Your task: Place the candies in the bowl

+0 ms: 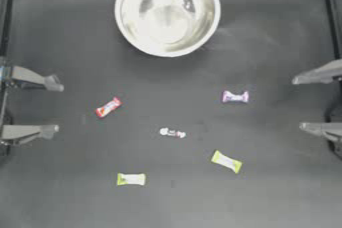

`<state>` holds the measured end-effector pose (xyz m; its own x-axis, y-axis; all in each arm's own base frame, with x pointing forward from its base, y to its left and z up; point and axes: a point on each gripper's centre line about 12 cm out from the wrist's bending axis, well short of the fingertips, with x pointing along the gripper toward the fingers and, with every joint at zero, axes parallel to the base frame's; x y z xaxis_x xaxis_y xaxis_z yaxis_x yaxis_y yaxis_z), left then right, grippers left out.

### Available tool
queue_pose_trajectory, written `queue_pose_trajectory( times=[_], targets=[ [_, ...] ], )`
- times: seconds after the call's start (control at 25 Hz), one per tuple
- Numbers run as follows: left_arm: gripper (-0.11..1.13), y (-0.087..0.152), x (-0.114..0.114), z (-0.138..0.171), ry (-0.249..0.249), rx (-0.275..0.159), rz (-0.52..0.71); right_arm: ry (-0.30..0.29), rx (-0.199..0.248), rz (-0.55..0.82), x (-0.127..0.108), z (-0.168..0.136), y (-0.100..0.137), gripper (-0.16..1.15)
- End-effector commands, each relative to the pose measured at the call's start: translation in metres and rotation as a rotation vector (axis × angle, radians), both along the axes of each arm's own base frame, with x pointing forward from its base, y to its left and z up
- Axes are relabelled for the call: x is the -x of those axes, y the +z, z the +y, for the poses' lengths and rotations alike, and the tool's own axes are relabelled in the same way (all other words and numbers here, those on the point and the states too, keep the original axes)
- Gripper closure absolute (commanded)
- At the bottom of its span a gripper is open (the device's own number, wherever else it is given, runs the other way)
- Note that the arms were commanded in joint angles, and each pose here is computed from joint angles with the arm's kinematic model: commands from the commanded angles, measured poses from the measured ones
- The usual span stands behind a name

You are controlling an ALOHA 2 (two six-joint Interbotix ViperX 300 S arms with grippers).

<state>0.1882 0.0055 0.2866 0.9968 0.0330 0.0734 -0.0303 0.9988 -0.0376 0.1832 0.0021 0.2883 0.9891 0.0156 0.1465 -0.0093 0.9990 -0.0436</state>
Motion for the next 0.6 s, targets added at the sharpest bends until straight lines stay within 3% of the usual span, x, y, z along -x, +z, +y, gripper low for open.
queue_pose_trajectory(
  times=[0.04,0.32,0.44,0.6],
  targets=[
    [-0.01,-0.001,-0.006,0.015,0.077,0.061,0.09,0.001,0.0,-0.005,-0.004,0.0,0.006,-0.01],
    [-0.01,-0.022,-0.017,0.062,0.286,0.201,0.43,0.0,-0.012,0.028,-0.007,0.0,0.006,-0.02],
    [-0.01,-0.029,-0.026,0.075,0.322,0.241,0.544,-0.003,-0.016,0.04,-0.009,-0.001,0.006,-0.01],
    [-0.01,-0.034,-0.041,0.085,0.33,0.269,0.674,-0.003,-0.021,0.054,-0.01,0.0,0.005,-0.01]
  ],
)
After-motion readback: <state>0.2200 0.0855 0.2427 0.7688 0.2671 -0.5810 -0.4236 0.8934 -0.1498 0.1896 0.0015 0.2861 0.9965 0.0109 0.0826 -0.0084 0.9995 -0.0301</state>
